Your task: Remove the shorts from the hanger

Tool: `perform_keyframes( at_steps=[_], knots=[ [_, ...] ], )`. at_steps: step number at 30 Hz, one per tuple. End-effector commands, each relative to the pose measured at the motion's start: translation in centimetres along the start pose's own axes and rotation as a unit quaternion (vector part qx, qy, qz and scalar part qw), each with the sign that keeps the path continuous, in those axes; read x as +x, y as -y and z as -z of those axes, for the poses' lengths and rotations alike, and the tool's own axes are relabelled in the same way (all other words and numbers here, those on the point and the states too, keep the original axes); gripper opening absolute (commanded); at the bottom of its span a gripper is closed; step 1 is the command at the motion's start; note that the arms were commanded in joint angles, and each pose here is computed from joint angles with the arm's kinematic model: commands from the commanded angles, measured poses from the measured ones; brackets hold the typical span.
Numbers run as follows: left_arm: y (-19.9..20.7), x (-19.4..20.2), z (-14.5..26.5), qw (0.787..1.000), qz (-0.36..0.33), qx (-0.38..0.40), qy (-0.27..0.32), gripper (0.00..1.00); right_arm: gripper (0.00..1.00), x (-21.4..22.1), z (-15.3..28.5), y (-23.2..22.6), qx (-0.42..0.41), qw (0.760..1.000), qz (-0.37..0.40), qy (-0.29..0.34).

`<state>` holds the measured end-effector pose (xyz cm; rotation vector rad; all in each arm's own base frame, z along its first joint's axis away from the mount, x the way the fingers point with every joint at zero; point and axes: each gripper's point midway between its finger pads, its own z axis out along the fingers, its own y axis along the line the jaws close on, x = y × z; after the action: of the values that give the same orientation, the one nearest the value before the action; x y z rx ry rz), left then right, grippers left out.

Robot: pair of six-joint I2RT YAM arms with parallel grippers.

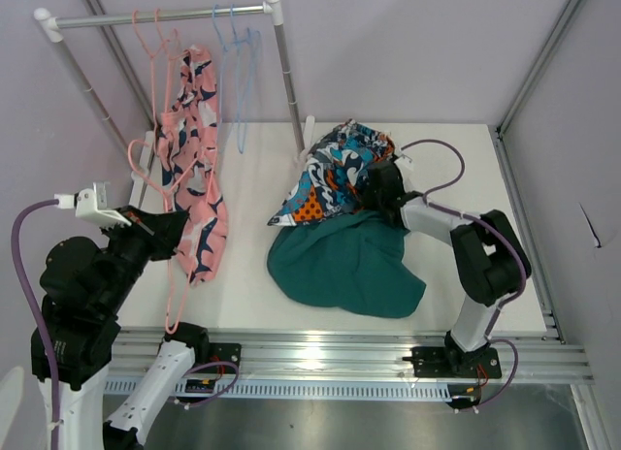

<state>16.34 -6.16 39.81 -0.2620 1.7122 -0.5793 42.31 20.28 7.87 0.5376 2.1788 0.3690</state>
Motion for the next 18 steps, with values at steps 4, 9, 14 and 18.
perform_keyframes(
  at_steps=[4,9,14,18],
  knots=[
    [0.4,-1.5,0.7,1.0,-0.019,0.004,0.025,0.0,0.0,-0.4,-4.7,5.2,0.096,0.994,-0.011,-0.054],
    [-0.3,-1.6,0.6,0.999,-0.022,-0.015,0.029,0.0,0.0,-5.1,-5.5,9.8,0.151,0.988,-0.037,-0.007],
    [-0.3,-1.5,0.1,0.999,-0.021,-0.015,0.024,0.0,0.0,-11.5,-3.9,15.1,0.223,0.969,-0.079,0.068],
    [-0.2,-1.5,-0.1,0.999,-0.019,-0.013,0.023,0.0,0.09,-16.2,-2.5,17.5,0.242,0.956,-0.11,0.122]
  ],
)
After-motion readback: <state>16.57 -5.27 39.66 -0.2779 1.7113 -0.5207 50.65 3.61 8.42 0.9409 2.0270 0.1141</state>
